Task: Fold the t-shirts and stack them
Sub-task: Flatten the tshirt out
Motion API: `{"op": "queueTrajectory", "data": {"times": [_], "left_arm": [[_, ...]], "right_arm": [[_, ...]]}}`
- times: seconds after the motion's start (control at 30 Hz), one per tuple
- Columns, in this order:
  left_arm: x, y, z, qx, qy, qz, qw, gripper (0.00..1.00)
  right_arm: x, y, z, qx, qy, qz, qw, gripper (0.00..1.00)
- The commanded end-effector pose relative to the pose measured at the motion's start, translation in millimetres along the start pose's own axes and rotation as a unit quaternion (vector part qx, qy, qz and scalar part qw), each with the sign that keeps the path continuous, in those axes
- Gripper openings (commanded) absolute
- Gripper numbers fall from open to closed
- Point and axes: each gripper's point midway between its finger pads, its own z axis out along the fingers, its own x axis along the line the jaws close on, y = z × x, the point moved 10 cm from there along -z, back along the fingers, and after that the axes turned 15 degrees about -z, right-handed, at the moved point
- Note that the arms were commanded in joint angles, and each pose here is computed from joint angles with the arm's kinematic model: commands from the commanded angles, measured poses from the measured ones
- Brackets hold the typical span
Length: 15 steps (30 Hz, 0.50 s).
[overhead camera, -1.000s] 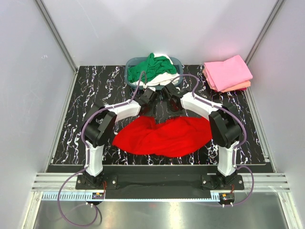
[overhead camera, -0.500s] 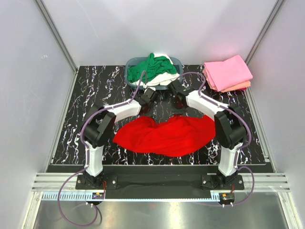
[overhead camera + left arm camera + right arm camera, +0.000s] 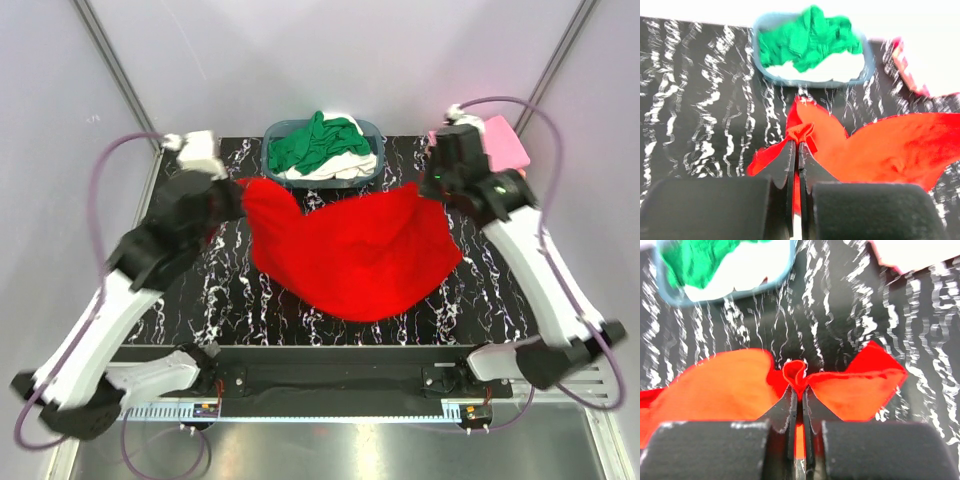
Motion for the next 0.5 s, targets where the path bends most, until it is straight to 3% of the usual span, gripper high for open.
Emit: {"op": "queueTrajectory", "data": {"times": [0.0, 0.23, 0.47], "left_arm": [[29.2, -10.1, -26.6, -0.001, 0.042, 0.004, 0.999, 0.00], [54.6, 20.3, -98.2, -0.092, 0.009, -0.036, 0.995, 0.00], [73.7, 47.5, -173.1, -0.176, -0.094, -0.063, 0.978, 0.00]], "right_arm": [[-22.9, -1.3, -44.7, -0.033, -0.054, 0.032, 0.998, 0.00], [-54.9, 0.6, -121.9, -0.125, -0.085, 0.089, 0.985, 0.00], [-74.9, -2.7, -208.8, -0.285, 0.020, 0.113, 0.952, 0.00]]}}
